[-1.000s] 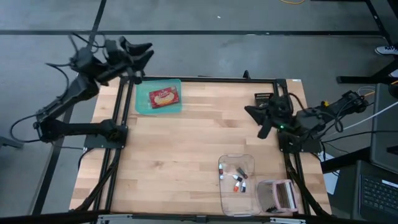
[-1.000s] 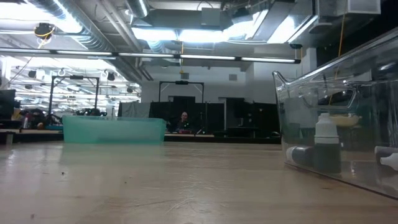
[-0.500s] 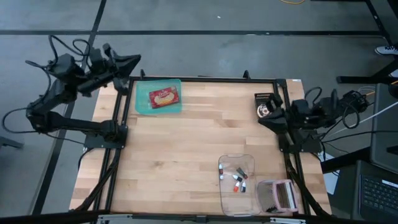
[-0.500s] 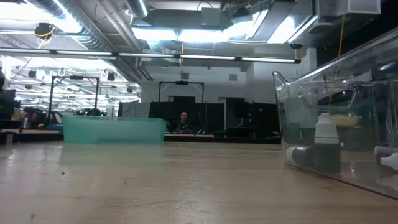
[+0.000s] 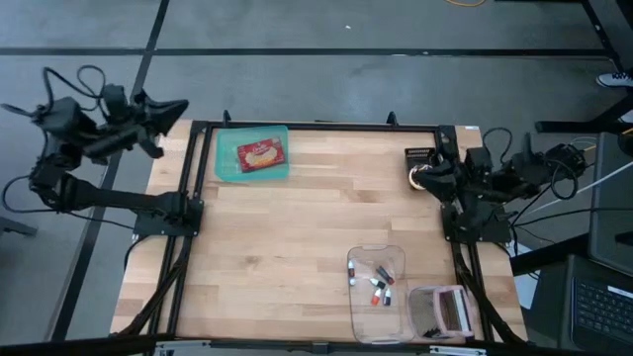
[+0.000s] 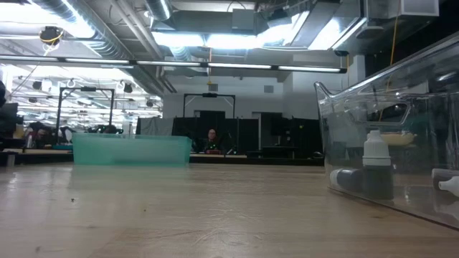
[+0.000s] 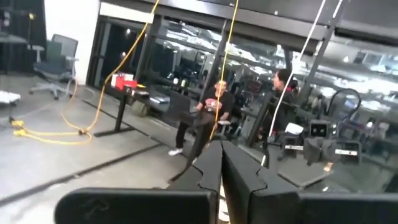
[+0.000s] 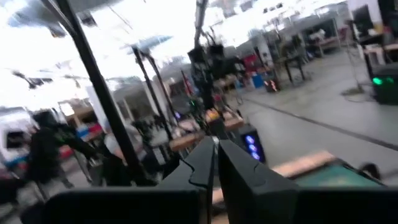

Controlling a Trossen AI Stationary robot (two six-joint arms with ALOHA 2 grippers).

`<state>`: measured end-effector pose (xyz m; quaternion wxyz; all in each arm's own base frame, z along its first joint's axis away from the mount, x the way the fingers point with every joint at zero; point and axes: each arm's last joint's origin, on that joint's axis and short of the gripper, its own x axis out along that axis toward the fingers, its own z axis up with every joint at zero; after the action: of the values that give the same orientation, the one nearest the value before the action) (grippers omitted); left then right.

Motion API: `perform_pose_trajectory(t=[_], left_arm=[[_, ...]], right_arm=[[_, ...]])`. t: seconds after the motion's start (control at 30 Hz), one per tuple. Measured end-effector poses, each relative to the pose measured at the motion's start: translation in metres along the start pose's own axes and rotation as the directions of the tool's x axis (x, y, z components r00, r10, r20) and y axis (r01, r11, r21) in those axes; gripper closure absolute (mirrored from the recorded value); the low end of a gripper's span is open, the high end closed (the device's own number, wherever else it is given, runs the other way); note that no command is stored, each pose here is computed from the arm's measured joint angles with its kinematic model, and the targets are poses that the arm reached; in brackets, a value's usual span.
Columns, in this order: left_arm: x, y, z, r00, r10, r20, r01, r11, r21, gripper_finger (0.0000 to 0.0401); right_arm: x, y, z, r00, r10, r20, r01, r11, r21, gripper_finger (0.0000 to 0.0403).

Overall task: Pick & Place Food Item
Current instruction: Return to Home Position

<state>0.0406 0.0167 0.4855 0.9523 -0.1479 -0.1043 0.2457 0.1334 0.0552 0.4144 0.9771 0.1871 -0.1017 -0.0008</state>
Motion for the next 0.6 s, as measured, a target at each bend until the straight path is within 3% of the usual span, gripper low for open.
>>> perform_pose_trajectory(t=[0.17, 0.33, 0.4, 0.43, 0.53, 0.6], left_arm=[[-0.010, 0.003, 0.001, 1.000, -0.021, 0.002, 0.021, 0.998, 0.062, 0.0395], [-0.013, 0.004, 0.002, 1.000, -0.015, 0.014, 0.015, 0.999, 0.048, 0.0395], [-0.013, 0.004, 0.002, 1.000, -0.022, 0.011, 0.022, 0.999, -0.028, 0.0395], [-0.014, 0.004, 0.002, 0.999, -0.045, 0.007, 0.045, 0.998, -0.034, 0.0395], [-0.022, 0.002, 0.000, 0.972, -0.228, -0.051, 0.233, 0.966, 0.115, 0.0395], [-0.030, 0.004, 0.001, 0.963, -0.265, -0.048, 0.269, 0.954, 0.131, 0.0395]], right_arm=[[0.012, 0.002, -0.017, 0.996, -0.033, -0.087, 0.036, 0.999, 0.039, 0.0376], [0.029, 0.009, -0.032, 0.992, -0.042, -0.120, 0.040, 0.999, -0.025, 0.0376], [0.032, 0.009, -0.037, 0.988, -0.029, -0.150, 0.018, 0.997, -0.075, 0.0376], [0.032, 0.010, -0.038, 0.986, -0.013, -0.166, 0.000, 0.997, -0.078, 0.0376], [0.031, 0.011, -0.038, 0.985, 0.015, -0.173, -0.024, 0.999, -0.049, 0.0376], [0.029, 0.010, -0.036, 0.986, 0.021, -0.167, -0.030, 0.998, -0.055, 0.0376]])
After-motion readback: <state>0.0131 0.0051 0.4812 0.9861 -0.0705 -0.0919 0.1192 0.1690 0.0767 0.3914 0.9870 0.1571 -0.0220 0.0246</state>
